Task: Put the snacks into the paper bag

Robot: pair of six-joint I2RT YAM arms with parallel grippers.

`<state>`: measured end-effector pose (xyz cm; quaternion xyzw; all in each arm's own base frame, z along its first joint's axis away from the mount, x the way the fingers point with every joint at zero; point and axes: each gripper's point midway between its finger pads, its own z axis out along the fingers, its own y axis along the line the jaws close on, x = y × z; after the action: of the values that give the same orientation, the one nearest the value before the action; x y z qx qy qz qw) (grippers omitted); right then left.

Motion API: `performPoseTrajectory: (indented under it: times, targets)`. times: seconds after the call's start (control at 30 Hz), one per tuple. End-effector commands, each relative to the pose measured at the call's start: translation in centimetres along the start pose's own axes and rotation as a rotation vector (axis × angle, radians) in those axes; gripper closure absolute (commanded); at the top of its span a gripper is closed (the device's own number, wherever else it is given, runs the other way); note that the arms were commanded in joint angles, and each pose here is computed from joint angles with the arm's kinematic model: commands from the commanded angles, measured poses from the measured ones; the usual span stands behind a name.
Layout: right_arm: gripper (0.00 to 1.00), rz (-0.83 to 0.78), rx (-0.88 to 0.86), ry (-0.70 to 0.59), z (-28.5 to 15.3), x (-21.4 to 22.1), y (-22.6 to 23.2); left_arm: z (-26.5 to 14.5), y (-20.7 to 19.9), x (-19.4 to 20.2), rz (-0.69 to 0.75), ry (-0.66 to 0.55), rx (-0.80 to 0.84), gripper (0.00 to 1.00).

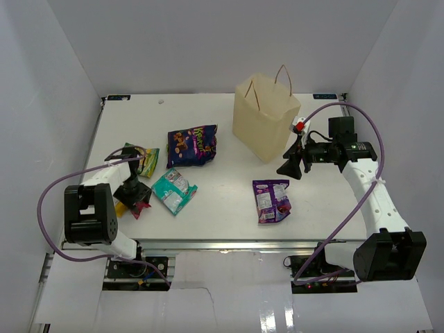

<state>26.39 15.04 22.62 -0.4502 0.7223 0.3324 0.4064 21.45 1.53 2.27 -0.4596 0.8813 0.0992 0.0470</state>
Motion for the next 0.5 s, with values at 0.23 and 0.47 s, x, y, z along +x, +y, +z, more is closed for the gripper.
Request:
performPoseTrajectory:
  times: [0.23,0.47]
  targets:
    - [0.26,-0.039,-0.118,-0.058,-0.7,-1.4,3.2,-0.5,-2.4,0.4,0.1,0.004,0.187,0.7]
    - [0.27,-0.037,-0.272,-0.081,-0.1,-1.3,6.9,-6.2,-6.3,2.2,0.237,0.002,0.566,0.86]
